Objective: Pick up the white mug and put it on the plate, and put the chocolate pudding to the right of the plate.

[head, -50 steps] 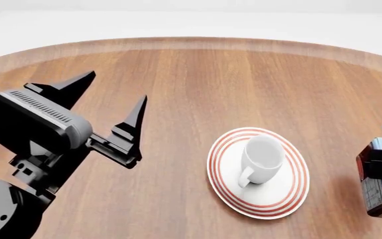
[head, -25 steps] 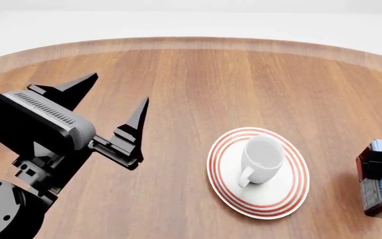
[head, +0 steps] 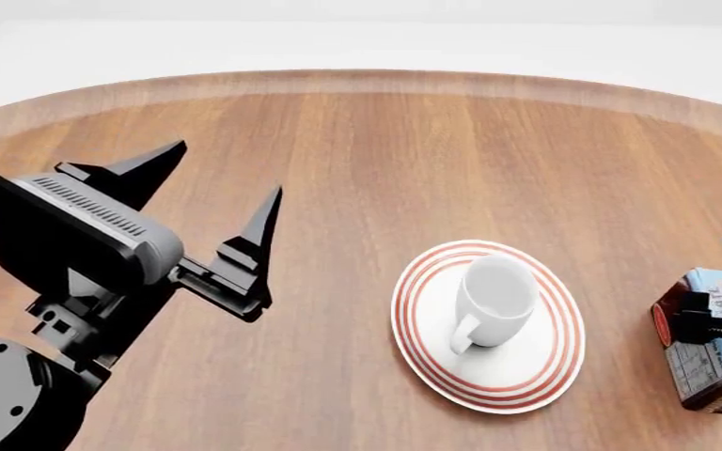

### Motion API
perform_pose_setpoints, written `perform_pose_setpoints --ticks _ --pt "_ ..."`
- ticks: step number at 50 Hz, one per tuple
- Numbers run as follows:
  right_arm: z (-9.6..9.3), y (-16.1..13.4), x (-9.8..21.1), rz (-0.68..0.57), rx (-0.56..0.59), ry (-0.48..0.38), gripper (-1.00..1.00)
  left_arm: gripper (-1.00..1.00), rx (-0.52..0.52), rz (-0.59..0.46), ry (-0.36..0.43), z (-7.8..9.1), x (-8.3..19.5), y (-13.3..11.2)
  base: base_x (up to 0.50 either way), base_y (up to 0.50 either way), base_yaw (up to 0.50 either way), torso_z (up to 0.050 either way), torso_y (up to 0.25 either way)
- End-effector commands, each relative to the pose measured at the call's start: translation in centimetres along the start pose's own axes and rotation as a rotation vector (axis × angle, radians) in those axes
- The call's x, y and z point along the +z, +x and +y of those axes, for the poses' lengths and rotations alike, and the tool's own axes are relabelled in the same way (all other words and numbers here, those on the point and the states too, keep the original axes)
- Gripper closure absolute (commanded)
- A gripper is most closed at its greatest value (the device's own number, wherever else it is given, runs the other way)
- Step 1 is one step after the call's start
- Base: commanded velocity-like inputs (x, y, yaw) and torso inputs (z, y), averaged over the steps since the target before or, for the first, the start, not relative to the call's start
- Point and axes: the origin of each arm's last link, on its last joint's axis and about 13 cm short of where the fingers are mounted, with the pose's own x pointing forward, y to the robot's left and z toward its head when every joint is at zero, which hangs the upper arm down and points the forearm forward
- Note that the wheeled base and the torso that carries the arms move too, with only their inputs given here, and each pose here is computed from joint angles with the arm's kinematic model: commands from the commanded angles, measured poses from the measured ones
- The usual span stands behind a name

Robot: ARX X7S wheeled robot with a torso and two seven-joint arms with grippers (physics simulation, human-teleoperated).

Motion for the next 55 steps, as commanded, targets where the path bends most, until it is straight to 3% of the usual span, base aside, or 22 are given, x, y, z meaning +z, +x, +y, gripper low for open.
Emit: perform_pose_setpoints --ticks 1,17,30,44,55 --pt "0.8 0.6 0.1 -0.014 0.04 -0.001 -1.0 -1.0 -0.028 -0.037 -0.007 -0.2 0.4 0.3 0.0 0.0 0.0 0.0 0.0" --pt "0.6 -0.1 0.8 -0.028 0.029 -0.025 -1.0 -1.0 -0.027 -0.036 -0.005 -0.2 0.3 0.2 0.0 0.0 0.0 0.0 0.0" --pt "-0.5 -5.0 6.4 -0.123 -0.026 -0.067 -1.0 -1.0 -0.021 -0.04 -0.004 0.0 0.4 0.1 0.0 0.0 0.0 0.0 0.0" --pt "-0.5 -6.5 8.3 -0.157 -0.034 -0.094 -1.0 -1.0 -0.023 -0.042 -0.001 0.0 0.5 0.0 0.0 0.0 0.0 0.0 0.0" --pt "-0.1 -8.8 10.8 -0.254 -0.012 -0.132 -1.0 -1.0 -0.021 -0.047 -0.004 0.2 0.5 -0.1 0.0 0.0 0.0 0.0 0.0"
